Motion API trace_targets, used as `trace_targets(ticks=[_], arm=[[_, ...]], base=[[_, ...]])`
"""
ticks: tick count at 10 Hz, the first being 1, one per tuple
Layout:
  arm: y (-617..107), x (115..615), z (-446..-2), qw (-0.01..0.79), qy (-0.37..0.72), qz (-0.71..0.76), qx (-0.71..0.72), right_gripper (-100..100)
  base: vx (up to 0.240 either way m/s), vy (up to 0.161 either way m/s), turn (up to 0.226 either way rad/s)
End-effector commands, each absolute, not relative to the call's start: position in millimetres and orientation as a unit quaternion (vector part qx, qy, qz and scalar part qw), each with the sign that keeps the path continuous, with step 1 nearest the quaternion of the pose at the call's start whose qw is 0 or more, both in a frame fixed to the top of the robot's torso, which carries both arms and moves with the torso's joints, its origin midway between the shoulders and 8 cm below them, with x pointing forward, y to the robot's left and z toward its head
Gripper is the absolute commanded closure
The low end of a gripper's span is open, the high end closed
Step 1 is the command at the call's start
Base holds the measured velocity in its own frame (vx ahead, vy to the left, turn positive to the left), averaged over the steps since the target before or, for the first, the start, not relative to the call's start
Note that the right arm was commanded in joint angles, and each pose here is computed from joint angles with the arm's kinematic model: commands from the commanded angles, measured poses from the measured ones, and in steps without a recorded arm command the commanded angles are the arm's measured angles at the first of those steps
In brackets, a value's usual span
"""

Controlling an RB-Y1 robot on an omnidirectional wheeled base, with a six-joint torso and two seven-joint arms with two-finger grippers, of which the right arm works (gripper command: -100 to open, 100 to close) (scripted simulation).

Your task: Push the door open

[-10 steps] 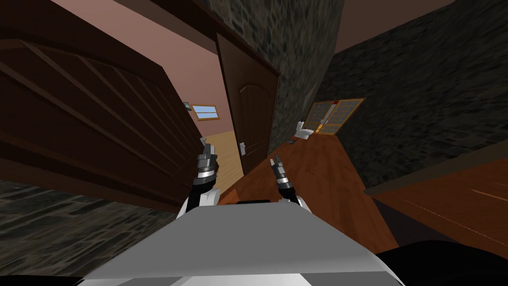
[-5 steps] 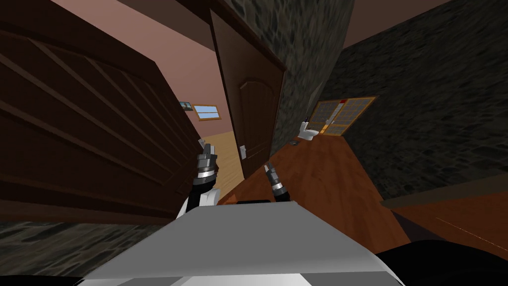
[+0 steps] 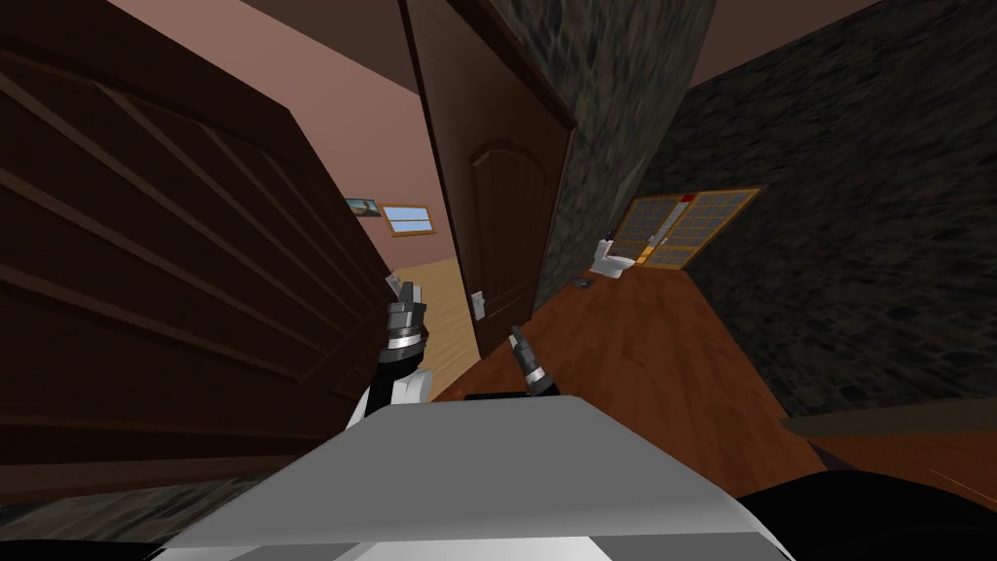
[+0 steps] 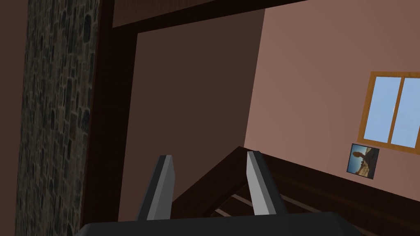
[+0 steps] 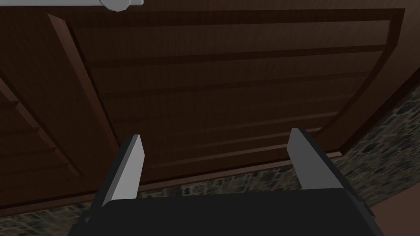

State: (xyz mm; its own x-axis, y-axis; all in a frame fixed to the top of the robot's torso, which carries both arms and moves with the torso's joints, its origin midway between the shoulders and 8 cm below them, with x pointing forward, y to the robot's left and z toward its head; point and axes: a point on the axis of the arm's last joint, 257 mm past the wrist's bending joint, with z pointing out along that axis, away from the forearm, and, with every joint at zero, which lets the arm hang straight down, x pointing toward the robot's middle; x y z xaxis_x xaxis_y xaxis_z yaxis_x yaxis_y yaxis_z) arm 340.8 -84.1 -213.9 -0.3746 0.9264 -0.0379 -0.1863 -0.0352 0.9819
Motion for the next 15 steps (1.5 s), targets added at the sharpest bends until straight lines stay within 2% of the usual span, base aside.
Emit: trace_targets(ticks=[1, 8, 11, 15], arm=[[-71, 329, -229, 0.421, 0.554, 0.631, 0.342, -100], [-17, 280, -286, 0.344, 0.615, 0.628, 0.331, -100], [-14, 274, -291, 0.336, 0.621, 0.627, 0.329, -100], [-11, 284, -294, 0.337, 0.620, 0.624, 0.335, -100]], base=[[0.174, 0.002, 0.050], [0.229, -0.008, 0.042], [0.196, 0.000, 0.017], [0.156, 0.097, 0.033]])
